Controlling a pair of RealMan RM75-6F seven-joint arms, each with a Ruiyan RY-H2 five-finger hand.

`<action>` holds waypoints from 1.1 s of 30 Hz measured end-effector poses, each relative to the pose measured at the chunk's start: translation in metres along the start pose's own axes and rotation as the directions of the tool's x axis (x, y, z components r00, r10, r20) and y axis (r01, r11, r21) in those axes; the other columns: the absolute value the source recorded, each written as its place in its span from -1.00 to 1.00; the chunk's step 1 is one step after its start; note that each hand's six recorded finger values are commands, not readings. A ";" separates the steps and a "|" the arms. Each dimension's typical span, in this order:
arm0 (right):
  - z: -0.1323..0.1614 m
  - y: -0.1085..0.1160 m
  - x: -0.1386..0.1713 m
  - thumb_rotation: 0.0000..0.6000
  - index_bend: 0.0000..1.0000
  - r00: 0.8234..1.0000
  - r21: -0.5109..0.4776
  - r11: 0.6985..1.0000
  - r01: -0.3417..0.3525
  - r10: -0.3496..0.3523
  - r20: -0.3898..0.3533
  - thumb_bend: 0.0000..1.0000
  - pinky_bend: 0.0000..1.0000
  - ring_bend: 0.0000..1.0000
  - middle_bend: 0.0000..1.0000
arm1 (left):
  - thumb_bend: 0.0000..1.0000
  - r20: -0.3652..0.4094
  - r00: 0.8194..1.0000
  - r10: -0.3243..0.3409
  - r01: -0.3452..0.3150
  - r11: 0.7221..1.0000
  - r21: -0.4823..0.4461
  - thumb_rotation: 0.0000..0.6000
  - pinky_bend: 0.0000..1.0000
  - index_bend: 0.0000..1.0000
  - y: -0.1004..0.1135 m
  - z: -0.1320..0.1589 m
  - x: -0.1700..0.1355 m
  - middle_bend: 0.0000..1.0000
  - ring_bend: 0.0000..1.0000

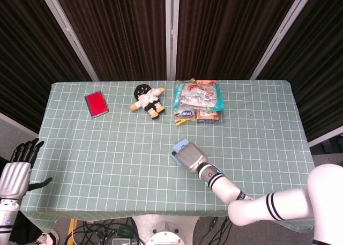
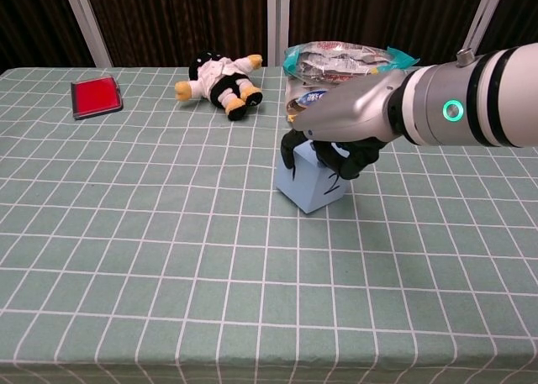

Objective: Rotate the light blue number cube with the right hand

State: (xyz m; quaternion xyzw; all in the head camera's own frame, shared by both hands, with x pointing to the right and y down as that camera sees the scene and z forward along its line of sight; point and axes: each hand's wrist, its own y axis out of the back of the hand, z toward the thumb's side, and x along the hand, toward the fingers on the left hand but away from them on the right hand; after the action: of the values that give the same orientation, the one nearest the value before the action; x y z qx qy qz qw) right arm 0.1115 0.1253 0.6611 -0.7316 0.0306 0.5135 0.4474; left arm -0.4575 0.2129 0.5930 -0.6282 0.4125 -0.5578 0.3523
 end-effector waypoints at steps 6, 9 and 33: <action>-0.003 0.007 -0.010 1.00 -0.58 1.000 -0.011 1.000 -0.003 0.003 0.018 1.00 0.74 0.70 1.00 | -1.00 -0.005 1.000 -0.002 0.002 1.000 0.000 1.00 -1.00 -0.92 0.000 -0.002 -0.001 -1.00 -1.00; -0.004 0.010 -0.012 1.00 -0.58 1.000 -0.012 1.000 -0.004 0.004 0.026 1.00 0.74 0.70 1.00 | -1.00 -0.006 1.000 -0.001 0.001 1.000 0.000 1.00 -1.00 -0.92 0.001 -0.003 -0.001 -1.00 -1.00; -0.026 0.015 -0.025 1.00 -0.68 0.994 -0.041 0.999 -0.034 0.038 0.107 1.00 0.74 0.71 1.00 | -1.00 -0.009 1.000 0.005 -0.005 1.000 0.002 1.00 -1.00 -0.92 0.003 -0.005 -0.002 -1.00 -1.00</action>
State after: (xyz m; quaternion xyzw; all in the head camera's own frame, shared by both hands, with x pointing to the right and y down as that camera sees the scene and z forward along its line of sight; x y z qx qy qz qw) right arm 0.1110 0.0884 0.6733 -0.7109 0.0094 0.5606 0.4246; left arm -0.4625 0.2138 0.5897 -0.6243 0.4151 -0.5602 0.3523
